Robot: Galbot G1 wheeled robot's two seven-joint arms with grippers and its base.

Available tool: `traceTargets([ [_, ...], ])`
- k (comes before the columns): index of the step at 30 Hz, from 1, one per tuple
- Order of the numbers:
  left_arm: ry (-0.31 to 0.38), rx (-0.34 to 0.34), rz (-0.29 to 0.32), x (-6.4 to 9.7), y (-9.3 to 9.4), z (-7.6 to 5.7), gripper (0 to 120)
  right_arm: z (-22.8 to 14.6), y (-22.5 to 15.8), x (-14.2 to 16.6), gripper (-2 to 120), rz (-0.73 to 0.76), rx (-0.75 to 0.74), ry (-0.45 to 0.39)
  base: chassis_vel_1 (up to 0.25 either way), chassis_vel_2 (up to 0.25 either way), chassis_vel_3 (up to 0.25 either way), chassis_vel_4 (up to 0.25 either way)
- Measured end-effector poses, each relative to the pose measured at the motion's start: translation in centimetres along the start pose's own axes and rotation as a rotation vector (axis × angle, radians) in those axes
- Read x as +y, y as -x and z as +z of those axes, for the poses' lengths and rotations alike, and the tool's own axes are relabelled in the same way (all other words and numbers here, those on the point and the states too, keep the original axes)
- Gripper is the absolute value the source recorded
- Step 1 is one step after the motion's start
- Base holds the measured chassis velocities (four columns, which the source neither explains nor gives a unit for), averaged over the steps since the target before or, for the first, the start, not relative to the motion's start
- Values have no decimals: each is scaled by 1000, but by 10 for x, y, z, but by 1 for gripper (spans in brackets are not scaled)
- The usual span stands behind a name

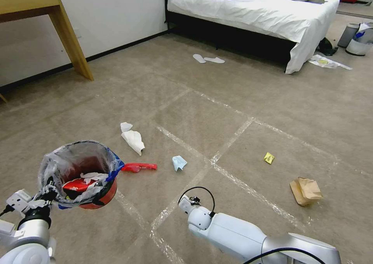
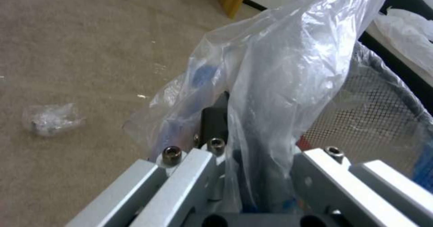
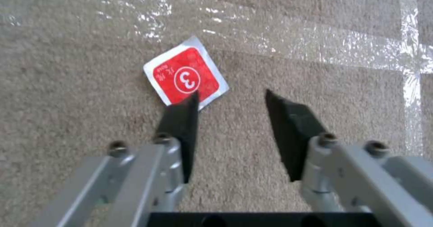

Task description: Pick up the trash bin and place the garbage on the floor into it.

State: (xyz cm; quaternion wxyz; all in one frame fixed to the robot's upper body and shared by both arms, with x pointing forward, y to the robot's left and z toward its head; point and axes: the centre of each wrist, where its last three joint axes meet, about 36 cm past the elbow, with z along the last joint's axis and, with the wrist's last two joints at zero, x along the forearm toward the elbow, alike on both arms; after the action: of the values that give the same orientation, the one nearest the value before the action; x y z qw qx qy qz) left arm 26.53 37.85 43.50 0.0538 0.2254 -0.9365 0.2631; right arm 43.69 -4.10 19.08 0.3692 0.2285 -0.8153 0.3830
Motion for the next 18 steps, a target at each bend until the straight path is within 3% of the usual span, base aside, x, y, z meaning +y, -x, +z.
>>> traceTargets([
  [8,0,-1,0,0,0,0,4,-1,5,3,70,-10,13,-12,0,0,0,0],
  [10,0,0,-2,0,0,0,4,-1,10,3,82,-13,16,-15,0,0,0,0],
  [14,0,1,-3,1,0,1,4,0,14,4,90,-14,15,-17,0,0,0,0],
  [16,1,1,-6,2,0,0,4,-1,19,5,99,-14,13,-19,0,0,0,0],
  [18,1,1,-7,3,0,0,4,-1,20,5,99,-15,12,-19,0,0,0,0],
])
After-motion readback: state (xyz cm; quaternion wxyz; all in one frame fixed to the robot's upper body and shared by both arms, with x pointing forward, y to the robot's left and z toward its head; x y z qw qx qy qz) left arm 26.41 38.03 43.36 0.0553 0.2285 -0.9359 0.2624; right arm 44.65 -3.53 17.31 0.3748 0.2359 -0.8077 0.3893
